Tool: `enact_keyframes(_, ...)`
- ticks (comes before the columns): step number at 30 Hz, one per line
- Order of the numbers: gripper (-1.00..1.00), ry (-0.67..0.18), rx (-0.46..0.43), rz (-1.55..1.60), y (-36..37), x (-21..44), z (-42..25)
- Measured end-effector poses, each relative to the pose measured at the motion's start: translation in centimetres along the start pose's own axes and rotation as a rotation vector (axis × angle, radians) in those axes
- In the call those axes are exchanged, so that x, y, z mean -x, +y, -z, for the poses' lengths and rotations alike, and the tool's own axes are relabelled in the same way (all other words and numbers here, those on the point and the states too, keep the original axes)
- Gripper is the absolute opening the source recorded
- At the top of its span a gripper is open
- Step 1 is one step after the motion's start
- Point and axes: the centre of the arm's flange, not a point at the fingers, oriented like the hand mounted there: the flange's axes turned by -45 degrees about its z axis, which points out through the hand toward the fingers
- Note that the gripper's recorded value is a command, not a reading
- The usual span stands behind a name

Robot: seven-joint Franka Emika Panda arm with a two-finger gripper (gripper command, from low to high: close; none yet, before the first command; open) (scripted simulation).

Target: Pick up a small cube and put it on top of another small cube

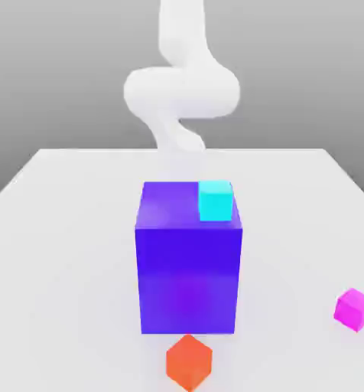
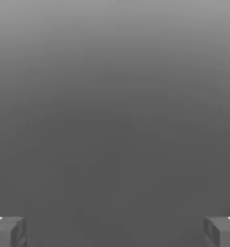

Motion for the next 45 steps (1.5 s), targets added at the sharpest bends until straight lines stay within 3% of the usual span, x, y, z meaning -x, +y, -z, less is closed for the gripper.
enact_keyframes(12,0.00,-0.335,-0.135,0.270,-15.0,8.7,-21.5)
enact_keyframes(25,0.00,-0.679,-0.235,0.606,-28.5,32.0,-33.9)
enact_keyframes(30,0.00,-0.702,-0.240,0.627,-29.0,37.1,-38.1)
enact_keyframes(31,-1.00,-0.702,-0.240,0.628,-29.0,37.8,-38.8)
enact_keyframes(38,-1.00,-0.702,-0.241,0.628,-29.0,37.8,-38.8)
enact_keyframes(45,-1.00,-0.704,-0.228,0.598,-29.5,32.4,-35.2)
